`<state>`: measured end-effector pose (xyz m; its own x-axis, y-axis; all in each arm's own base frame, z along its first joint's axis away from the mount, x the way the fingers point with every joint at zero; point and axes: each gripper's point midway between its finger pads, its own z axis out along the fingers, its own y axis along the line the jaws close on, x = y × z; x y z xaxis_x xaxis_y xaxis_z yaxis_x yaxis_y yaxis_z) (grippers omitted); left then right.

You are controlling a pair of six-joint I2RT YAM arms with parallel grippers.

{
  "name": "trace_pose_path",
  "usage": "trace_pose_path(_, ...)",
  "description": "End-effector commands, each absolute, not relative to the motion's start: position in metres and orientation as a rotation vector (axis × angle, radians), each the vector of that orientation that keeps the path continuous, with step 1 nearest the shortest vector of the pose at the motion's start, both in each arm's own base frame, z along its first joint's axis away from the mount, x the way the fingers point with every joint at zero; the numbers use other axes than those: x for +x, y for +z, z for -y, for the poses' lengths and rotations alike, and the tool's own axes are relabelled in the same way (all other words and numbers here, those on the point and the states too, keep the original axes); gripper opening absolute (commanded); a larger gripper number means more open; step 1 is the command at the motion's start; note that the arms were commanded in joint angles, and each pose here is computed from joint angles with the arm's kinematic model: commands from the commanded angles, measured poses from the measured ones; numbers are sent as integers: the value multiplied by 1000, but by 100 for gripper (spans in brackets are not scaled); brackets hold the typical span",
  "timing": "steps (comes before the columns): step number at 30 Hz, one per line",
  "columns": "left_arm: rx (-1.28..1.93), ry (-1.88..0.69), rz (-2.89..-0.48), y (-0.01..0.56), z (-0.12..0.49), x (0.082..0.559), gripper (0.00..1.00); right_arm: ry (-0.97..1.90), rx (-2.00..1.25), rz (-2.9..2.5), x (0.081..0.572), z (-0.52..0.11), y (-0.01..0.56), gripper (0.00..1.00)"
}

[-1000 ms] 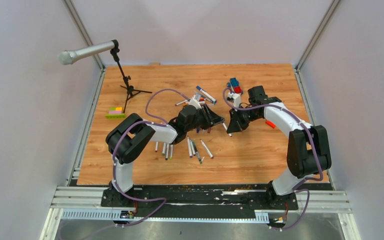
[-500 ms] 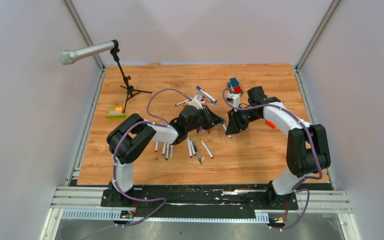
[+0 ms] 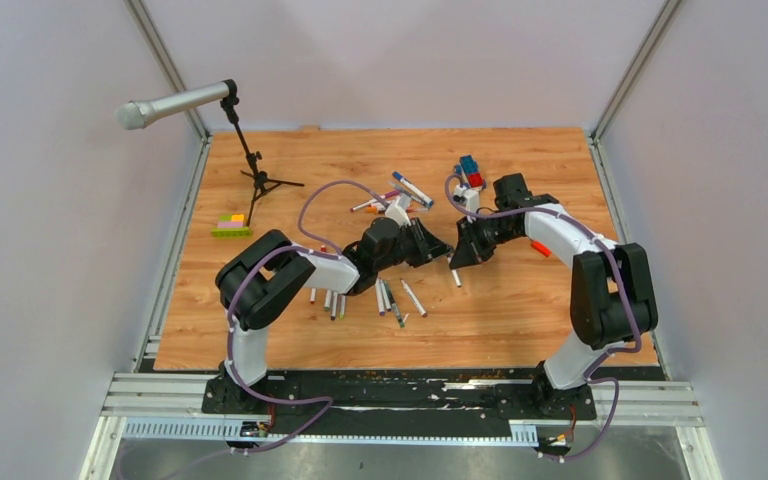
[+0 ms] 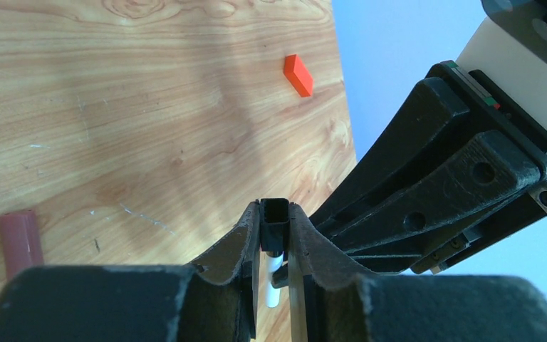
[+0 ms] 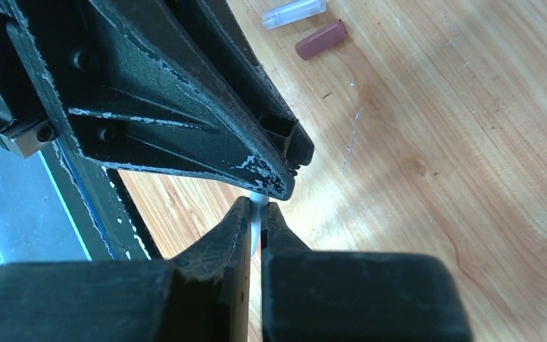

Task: Open the pen caps
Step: Open the pen cap from the pen.

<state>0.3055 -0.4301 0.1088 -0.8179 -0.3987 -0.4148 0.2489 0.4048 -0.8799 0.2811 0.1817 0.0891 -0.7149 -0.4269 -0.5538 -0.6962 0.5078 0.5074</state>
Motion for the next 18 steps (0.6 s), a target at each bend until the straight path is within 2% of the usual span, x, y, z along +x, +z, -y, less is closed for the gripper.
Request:
trace_pose_path(1, -175, -1469, -1869, 173, 421, 329, 0, 1152, -939, -2366, 274, -193, 92, 0)
trace_pose_path(6, -263, -1460, -1766, 203, 397, 350, 0, 1155, -938, -2360, 273, -193, 93, 0)
trace_pose_path(9, -261, -1471, -1746, 213, 394, 353, 0, 1144, -939, -2355, 274, -192, 94, 25)
trace_pose_path(11, -250, -1491, -1746, 215, 396, 350, 0, 1140, -939, -2351, 274, -193, 95, 30)
trace_pose_path(18, -284, -1557, -1734, 210, 399, 343, 0, 1153, -935, -2342, 274, -194, 97, 30)
